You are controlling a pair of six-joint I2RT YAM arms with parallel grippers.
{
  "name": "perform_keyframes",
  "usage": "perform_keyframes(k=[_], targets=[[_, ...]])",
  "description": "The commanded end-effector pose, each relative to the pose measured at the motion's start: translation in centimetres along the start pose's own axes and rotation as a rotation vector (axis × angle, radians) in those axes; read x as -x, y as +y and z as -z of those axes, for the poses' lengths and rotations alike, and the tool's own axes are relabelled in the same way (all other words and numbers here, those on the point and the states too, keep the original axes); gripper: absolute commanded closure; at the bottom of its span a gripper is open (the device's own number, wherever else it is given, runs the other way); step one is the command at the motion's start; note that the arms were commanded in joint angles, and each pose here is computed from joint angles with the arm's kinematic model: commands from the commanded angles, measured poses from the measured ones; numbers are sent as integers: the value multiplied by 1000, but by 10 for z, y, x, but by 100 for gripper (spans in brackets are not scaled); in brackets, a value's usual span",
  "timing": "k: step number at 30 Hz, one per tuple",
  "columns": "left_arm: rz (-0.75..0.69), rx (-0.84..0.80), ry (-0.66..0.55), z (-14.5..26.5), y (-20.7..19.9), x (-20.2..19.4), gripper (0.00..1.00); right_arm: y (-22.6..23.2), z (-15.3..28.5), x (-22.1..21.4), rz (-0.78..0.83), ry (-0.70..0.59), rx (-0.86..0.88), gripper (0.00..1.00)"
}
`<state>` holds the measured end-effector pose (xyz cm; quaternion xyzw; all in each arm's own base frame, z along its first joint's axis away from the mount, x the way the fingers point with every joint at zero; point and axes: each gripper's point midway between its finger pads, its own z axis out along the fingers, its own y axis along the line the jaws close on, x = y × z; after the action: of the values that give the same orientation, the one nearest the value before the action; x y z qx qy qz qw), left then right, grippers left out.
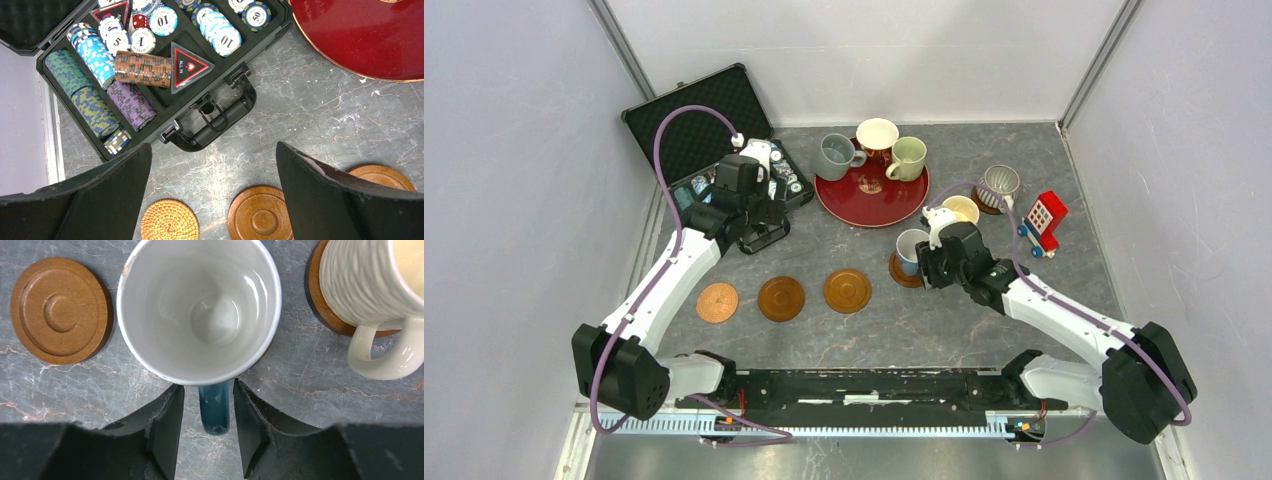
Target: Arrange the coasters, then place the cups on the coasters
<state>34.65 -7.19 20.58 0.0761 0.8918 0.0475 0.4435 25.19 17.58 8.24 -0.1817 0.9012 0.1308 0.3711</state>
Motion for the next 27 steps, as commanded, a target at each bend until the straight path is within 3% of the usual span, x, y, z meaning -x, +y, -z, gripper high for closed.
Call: perform_keyframes(k=[1,7,27], targets=[[36,9,-34,0,1,13,0,6,7,10,-12,-52,29,52],[37,6,-33,0,0,13,0,11,13,8,-7,-47,65,52],[44,-7,-28,0,-2,12,0,42,20,4,-58,7,227,33]])
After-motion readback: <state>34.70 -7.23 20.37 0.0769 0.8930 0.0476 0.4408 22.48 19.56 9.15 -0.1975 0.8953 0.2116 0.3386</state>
